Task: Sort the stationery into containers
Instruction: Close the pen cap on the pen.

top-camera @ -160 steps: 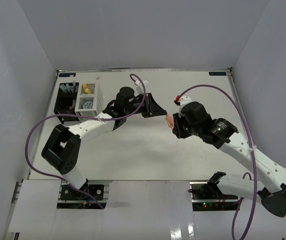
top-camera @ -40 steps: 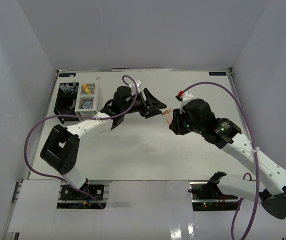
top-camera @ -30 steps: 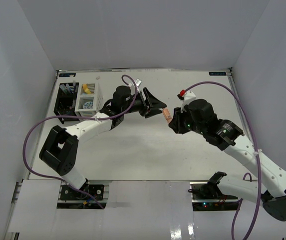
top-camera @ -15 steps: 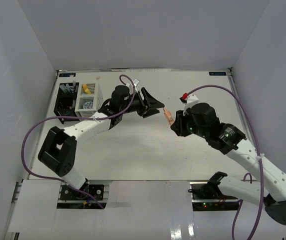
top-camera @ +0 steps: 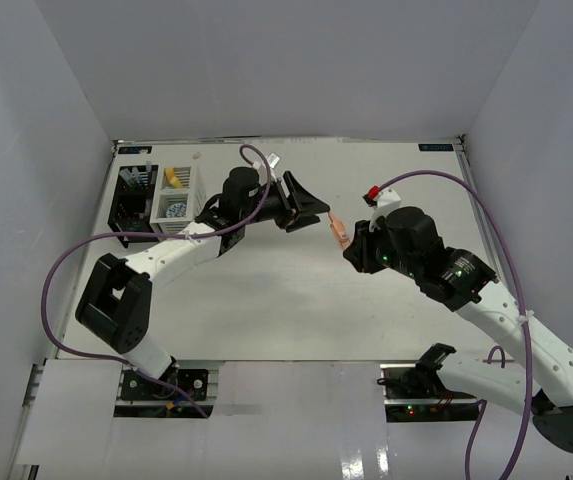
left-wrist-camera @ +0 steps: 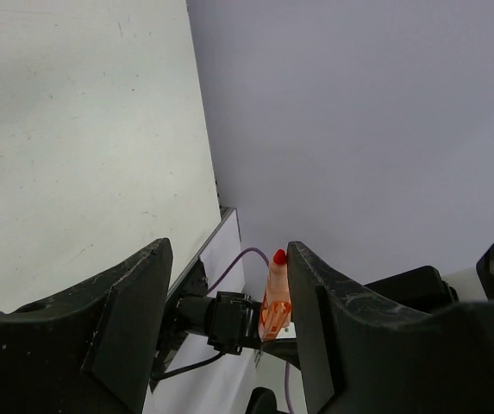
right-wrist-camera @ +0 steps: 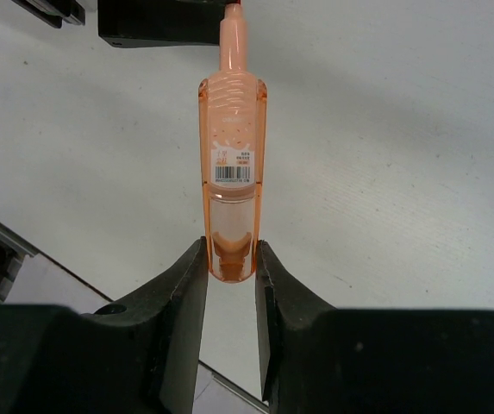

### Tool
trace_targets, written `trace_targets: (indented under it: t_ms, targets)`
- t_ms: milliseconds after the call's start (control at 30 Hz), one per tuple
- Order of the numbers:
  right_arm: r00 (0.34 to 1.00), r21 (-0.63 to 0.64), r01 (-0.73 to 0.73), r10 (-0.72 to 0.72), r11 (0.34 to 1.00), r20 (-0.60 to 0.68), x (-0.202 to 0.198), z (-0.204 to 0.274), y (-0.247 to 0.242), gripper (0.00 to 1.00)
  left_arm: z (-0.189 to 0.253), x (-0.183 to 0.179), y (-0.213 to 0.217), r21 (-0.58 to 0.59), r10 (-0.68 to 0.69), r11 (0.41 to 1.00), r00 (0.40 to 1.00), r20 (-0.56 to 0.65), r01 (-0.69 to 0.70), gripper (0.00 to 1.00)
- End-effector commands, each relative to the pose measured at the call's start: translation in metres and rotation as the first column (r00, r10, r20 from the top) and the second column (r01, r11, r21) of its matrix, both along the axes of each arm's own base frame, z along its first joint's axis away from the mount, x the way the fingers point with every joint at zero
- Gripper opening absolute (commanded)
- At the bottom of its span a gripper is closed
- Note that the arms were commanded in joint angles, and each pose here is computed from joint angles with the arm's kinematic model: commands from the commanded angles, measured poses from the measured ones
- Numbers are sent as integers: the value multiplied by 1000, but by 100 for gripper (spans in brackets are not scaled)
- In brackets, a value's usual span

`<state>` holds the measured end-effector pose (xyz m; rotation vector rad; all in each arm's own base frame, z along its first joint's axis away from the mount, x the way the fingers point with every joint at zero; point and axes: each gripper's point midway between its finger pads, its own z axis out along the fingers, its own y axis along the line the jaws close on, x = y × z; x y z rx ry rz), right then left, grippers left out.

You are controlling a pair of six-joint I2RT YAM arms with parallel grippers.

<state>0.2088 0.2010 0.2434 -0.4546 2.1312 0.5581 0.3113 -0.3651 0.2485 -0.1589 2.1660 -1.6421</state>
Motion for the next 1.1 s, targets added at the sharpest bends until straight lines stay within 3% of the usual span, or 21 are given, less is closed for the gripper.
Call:
trace_targets:
  t_ms: [0, 533, 1067]
  targets:
    - [996, 49, 16, -20, 999, 83, 12, 27, 4, 8, 14, -11, -8, -9, -56, 998, 998, 36, 57, 66]
    - [988, 77, 25, -37, 997, 153, 16, 50, 0, 8, -9, -13, -11, 55, -74, 996, 997, 0, 73, 66]
    - [986, 72, 14, -25, 997, 167, 7, 43, -8, 8, 5, 8, 2, 92, -20, 996, 998, 65, 13, 66]
